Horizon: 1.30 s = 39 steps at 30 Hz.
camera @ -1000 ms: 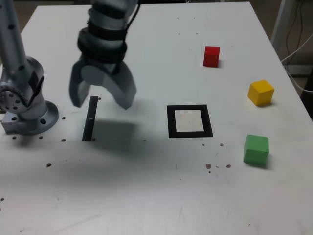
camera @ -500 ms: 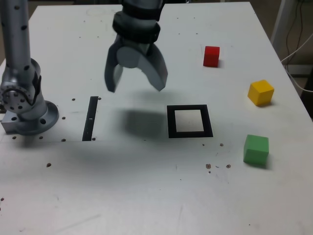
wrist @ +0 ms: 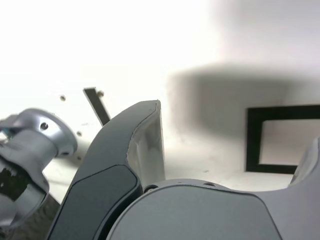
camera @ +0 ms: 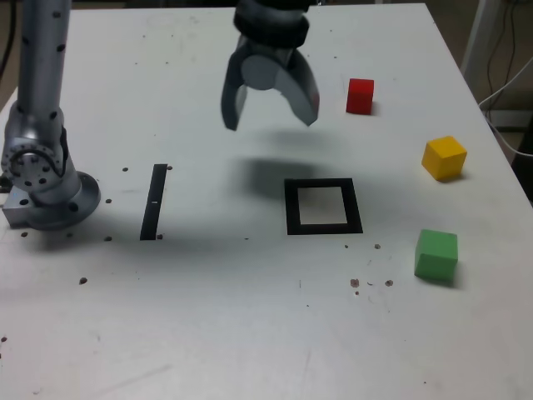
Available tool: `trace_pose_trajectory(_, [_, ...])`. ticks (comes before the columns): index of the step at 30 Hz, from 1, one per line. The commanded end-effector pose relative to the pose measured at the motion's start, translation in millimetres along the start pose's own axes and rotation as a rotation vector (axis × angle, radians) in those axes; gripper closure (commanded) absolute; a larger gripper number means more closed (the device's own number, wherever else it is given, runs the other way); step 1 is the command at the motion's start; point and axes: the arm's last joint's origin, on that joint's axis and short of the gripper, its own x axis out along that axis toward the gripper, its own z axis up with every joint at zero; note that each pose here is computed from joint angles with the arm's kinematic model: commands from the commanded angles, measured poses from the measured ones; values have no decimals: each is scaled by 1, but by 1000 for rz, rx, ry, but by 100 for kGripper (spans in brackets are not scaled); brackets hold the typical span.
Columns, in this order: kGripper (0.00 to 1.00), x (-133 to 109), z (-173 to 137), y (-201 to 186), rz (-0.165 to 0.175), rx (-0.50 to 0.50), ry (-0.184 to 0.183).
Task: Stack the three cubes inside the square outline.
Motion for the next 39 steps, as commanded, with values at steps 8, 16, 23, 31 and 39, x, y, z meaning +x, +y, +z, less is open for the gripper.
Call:
trace_pose_trajectory(8, [0,-5,27,38,38,-3,-25])
trace_pose_trajectory(16, [1,-7,58,68,68,29,-19])
trace_pose_trajectory(23, [1,-5,77,94,90,48,-21])
trace_pose_trajectory(31, [1,-6,94,116,112,62,-34])
trace_pose_trajectory(39, [2,-5,104,132,113,61,-43])
